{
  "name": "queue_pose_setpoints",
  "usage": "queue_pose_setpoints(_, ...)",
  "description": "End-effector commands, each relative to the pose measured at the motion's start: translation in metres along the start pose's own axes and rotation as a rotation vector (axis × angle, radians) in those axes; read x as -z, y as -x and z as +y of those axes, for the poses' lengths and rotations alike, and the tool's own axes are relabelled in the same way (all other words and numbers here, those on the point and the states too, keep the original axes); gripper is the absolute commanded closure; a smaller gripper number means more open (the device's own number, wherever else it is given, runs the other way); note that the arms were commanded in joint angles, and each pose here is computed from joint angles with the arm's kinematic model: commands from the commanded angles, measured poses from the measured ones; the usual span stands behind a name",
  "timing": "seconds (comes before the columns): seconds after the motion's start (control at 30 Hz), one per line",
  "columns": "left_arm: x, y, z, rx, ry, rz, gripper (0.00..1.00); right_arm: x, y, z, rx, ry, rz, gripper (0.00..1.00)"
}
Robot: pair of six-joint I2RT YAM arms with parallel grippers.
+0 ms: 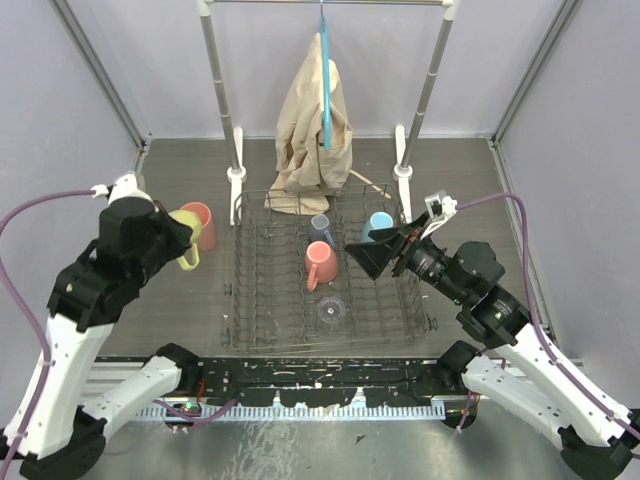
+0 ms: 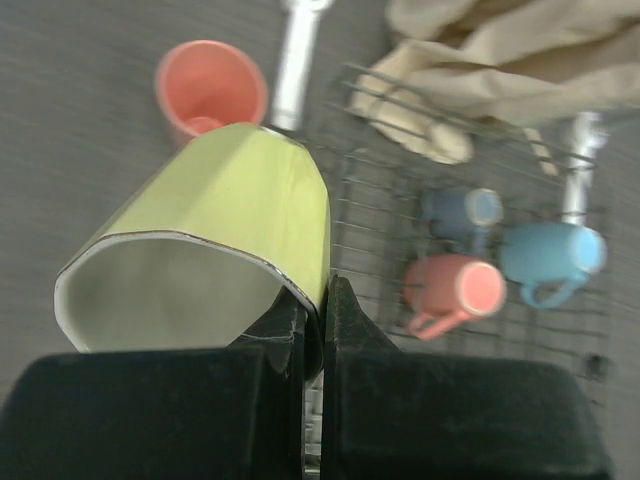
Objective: Unload the cups from the dish rack
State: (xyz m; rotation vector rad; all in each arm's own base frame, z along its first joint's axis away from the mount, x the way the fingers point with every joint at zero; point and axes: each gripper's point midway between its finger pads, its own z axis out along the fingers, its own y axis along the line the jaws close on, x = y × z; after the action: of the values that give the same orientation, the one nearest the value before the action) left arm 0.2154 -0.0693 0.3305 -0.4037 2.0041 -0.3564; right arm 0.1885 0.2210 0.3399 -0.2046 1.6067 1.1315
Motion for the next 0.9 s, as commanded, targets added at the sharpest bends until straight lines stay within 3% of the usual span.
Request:
queue_pose_setpoints(0.0, -0.002, 0.038, 0.042, -0.051, 0.287, -0.123, 1.00, 0.008, 0.010, -0.006, 0.072, -0.033, -0.040, 0.04)
queue_pose_setpoints(0.3, -0.050, 0.061, 0.094, 0.111, 0.438, -0.029, 1.00, 0.021, 0.010, -0.012, 0.128, -0.063, -0.052, 0.04)
queue_pose_setpoints(0.67, -0.133, 0.036, 0.163, 0.192, 0.526, 0.153, 1.00, 0.020, 0.005, -0.018, 0.152, -0.079, -0.034, 0.03)
queue_pose_setpoints(0.87, -0.173, 0.023, 0.174, 0.212, 0.497, 0.241, 1.00, 0.018, 0.002, -0.021, 0.156, -0.087, -0.023, 0.03)
